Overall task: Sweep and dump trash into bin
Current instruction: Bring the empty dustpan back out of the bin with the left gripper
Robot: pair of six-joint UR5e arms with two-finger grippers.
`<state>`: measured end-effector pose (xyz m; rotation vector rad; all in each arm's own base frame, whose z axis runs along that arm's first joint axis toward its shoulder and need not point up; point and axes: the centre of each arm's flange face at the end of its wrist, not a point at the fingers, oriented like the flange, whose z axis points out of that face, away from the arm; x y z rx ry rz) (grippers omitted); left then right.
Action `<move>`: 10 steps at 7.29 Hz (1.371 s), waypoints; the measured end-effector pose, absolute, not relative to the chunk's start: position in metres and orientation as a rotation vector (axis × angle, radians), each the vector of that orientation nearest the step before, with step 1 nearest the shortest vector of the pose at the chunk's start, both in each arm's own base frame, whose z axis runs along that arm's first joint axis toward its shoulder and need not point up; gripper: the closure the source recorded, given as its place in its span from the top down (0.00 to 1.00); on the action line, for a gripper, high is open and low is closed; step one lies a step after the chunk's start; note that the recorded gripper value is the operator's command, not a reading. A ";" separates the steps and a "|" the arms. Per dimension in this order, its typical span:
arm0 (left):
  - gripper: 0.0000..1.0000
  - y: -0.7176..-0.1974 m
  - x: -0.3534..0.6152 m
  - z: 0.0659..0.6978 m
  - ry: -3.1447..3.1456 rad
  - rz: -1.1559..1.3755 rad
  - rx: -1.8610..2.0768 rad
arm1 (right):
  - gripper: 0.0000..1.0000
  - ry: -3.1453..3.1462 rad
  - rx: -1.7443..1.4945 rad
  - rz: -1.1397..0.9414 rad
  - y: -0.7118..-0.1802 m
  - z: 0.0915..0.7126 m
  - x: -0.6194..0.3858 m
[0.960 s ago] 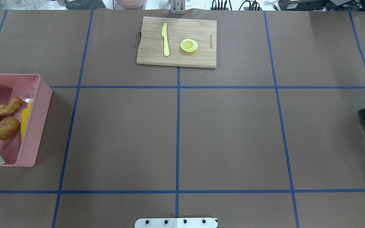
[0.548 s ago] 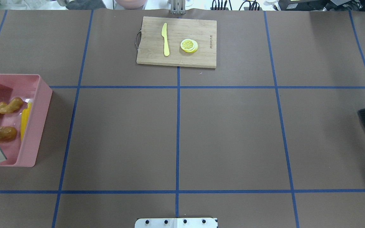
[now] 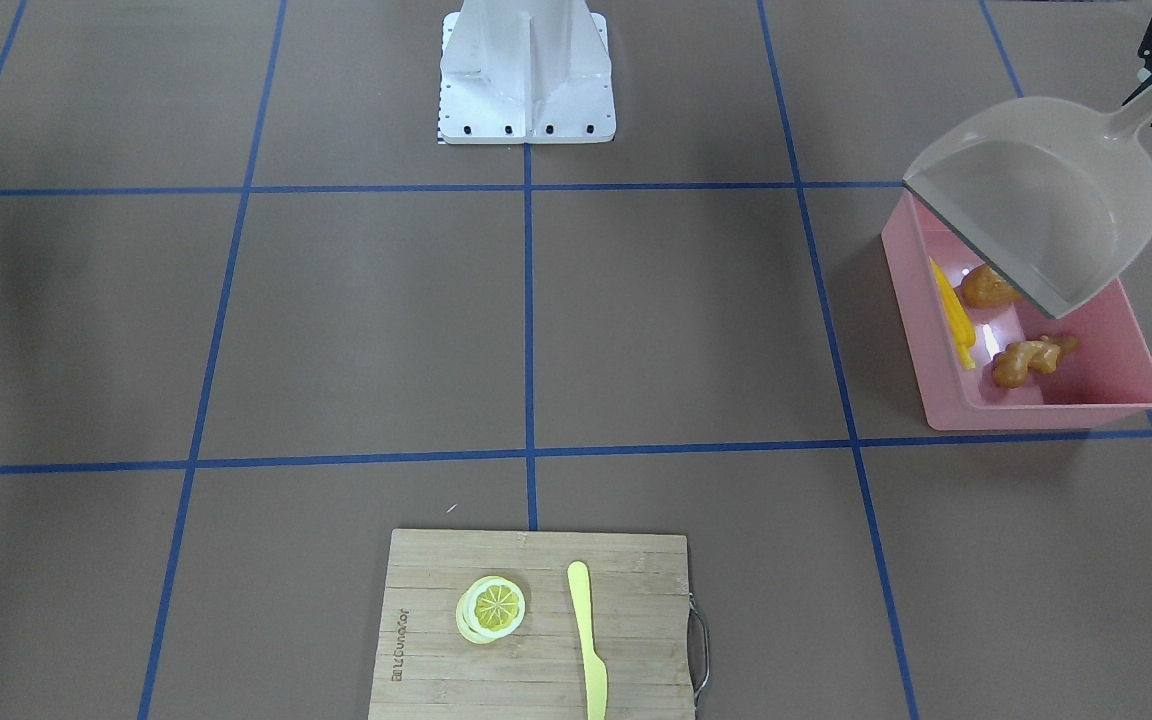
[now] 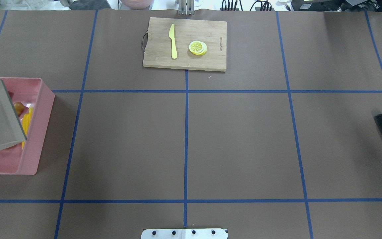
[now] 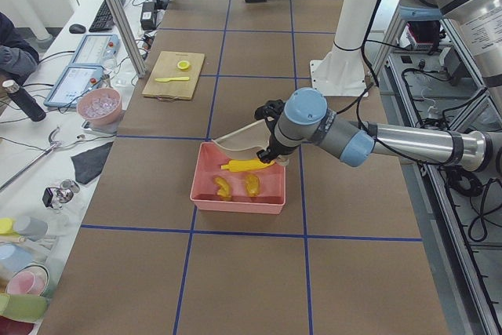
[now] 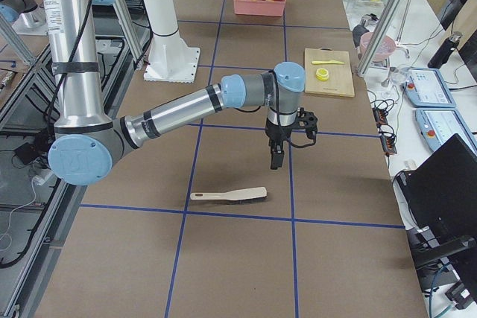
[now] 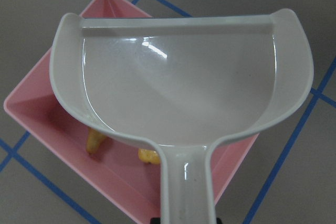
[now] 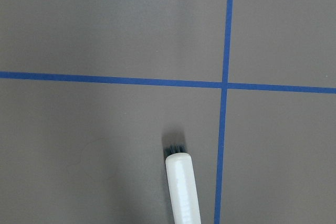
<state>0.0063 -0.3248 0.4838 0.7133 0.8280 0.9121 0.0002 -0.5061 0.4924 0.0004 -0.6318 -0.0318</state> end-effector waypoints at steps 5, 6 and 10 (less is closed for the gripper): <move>0.00 -0.401 0.181 0.389 0.917 1.316 0.847 | 1.00 -0.726 -0.070 0.230 -0.505 0.552 0.086; 0.00 -0.417 0.214 0.382 0.924 1.357 0.852 | 1.00 -0.740 -0.044 0.229 -0.511 0.574 0.089; 0.00 -0.471 0.312 0.353 0.912 1.439 0.878 | 1.00 -0.695 0.011 0.174 -0.531 0.597 0.051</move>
